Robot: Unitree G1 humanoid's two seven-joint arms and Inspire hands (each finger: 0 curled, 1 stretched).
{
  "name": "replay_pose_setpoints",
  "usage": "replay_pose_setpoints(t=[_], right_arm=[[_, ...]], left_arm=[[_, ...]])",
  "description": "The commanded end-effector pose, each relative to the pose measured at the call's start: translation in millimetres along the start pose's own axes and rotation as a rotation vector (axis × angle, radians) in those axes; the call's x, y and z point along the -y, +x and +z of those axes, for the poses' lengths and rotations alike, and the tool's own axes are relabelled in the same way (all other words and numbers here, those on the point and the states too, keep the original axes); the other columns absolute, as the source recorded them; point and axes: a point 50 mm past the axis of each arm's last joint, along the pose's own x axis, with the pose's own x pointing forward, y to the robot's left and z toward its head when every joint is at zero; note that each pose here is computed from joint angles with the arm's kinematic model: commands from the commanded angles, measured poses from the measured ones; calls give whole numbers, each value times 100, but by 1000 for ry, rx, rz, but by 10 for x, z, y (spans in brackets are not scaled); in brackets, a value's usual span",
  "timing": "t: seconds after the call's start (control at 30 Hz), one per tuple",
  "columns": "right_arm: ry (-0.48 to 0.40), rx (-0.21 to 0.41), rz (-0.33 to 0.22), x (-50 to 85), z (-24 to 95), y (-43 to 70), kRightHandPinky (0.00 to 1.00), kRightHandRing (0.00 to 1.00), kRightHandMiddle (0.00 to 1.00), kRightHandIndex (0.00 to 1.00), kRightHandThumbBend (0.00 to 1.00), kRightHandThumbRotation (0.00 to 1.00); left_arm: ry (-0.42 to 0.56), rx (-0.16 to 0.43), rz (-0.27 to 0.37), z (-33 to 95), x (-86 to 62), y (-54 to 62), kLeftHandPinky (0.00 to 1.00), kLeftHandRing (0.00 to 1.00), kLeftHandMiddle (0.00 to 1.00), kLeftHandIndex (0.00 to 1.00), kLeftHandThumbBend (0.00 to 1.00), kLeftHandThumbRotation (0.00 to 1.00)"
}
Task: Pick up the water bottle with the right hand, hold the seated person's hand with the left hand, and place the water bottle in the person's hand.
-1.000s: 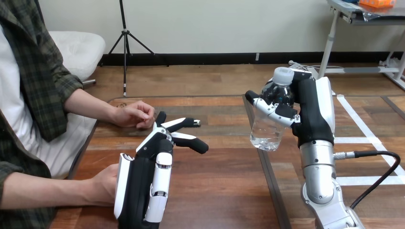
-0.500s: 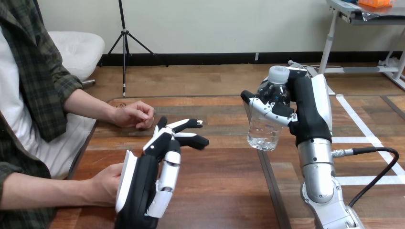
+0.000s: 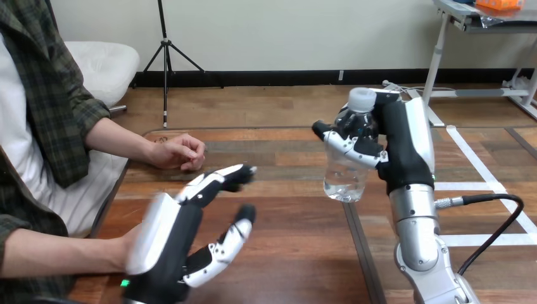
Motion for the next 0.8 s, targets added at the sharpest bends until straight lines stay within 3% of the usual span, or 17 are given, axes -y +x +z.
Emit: replay_pose_setpoints(t=[0.0, 0.2, 0.5, 0.77], right_arm=[[51, 141, -23, 7, 285, 132, 5, 7, 10, 10, 46, 0], [51, 143, -14, -17, 290, 118, 5, 6, 9, 9, 45, 0], [41, 166, -1, -44, 320, 100, 4, 6, 8, 8, 45, 0], [39, 193, 9, -63, 362, 83, 4, 6, 8, 8, 46, 0]], left_arm=[[215, 43, 31, 102, -256, 86, 61, 77, 81, 76, 75, 1], [420, -7, 30, 68, -375, 50, 63, 77, 81, 74, 88, 0], [625, -132, 4, 26, -534, -16, 67, 79, 81, 73, 93, 3], [689, -218, -21, 45, -637, -66, 70, 81, 83, 76, 94, 5]])
